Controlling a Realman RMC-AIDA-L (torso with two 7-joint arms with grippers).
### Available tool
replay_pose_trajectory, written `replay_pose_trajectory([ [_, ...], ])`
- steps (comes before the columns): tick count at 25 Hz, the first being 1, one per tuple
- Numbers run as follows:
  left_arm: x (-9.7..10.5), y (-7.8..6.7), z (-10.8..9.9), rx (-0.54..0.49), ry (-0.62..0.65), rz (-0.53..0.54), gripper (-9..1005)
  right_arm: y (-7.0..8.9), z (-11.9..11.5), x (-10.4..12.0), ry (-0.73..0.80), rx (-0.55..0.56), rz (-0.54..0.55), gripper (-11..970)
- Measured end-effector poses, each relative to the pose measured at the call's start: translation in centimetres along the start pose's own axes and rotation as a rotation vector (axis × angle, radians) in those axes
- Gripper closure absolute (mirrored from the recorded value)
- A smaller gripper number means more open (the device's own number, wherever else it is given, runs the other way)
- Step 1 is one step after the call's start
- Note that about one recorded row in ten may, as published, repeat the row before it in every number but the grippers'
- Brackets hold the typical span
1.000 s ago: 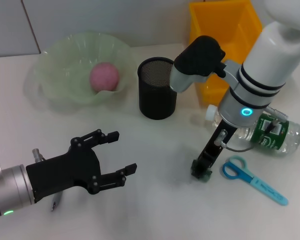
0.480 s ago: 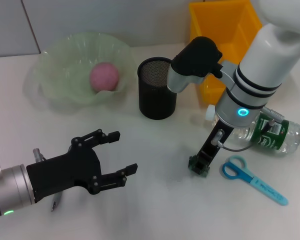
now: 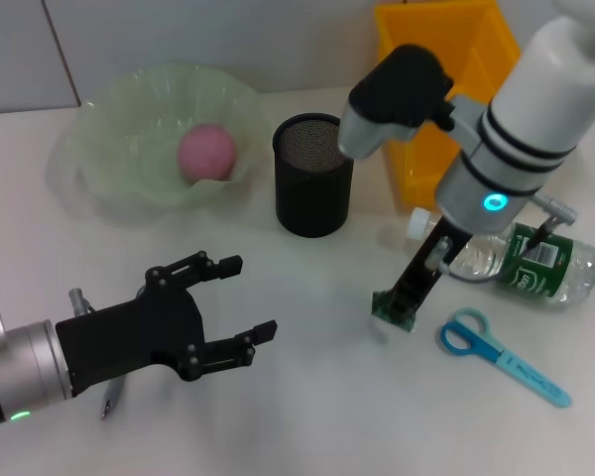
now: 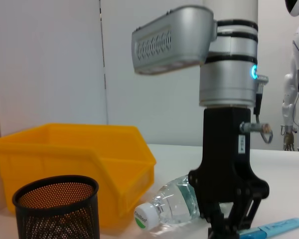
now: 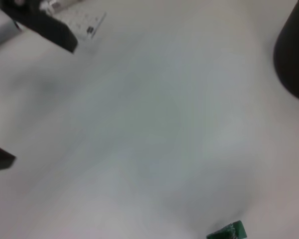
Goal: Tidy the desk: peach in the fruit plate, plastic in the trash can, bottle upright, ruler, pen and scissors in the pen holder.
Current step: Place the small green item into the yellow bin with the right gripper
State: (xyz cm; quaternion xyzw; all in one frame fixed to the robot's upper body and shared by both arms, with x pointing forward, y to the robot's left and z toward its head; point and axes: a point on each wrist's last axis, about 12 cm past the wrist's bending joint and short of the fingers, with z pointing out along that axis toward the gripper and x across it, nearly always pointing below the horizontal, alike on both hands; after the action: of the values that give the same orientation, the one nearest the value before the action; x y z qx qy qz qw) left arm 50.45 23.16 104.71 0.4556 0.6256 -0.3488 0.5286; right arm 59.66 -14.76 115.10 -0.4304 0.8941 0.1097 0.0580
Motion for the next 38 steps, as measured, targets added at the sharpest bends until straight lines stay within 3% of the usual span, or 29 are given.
replay_pose_trajectory([
  [5,-0.2,0.1,0.3,0.007,-0.002,0.006,194,-0.7,-3.3,0.4,-0.060,0.053,0.028,838],
  [6,-0.2,0.1,0.3,0.010,-0.002,0.007,195,-1.2,-5.0,0.5,-0.102,0.089,0.050,838],
  [7,-0.3,0.2,0.4,0.013,-0.003,0.009,195,-1.2,-5.0,0.5,-0.102,0.089,0.050,838],
  [11,-0.5,0.3,0.7,0.019,-0.006,0.015,195,-3.3,-8.2,1.3,-0.172,0.175,0.121,837],
  [16,-0.6,0.4,0.9,0.023,-0.007,0.017,196,-5.1,-10.1,2.0,-0.210,0.261,0.174,837],
  [27,-0.6,0.3,0.9,0.024,-0.008,0.019,198,-6.7,-10.7,1.7,-0.257,0.411,0.189,836],
  [38,-0.5,0.3,0.9,0.023,-0.009,0.019,200,-8.5,-8.9,1.4,-0.368,0.510,0.192,832],
])
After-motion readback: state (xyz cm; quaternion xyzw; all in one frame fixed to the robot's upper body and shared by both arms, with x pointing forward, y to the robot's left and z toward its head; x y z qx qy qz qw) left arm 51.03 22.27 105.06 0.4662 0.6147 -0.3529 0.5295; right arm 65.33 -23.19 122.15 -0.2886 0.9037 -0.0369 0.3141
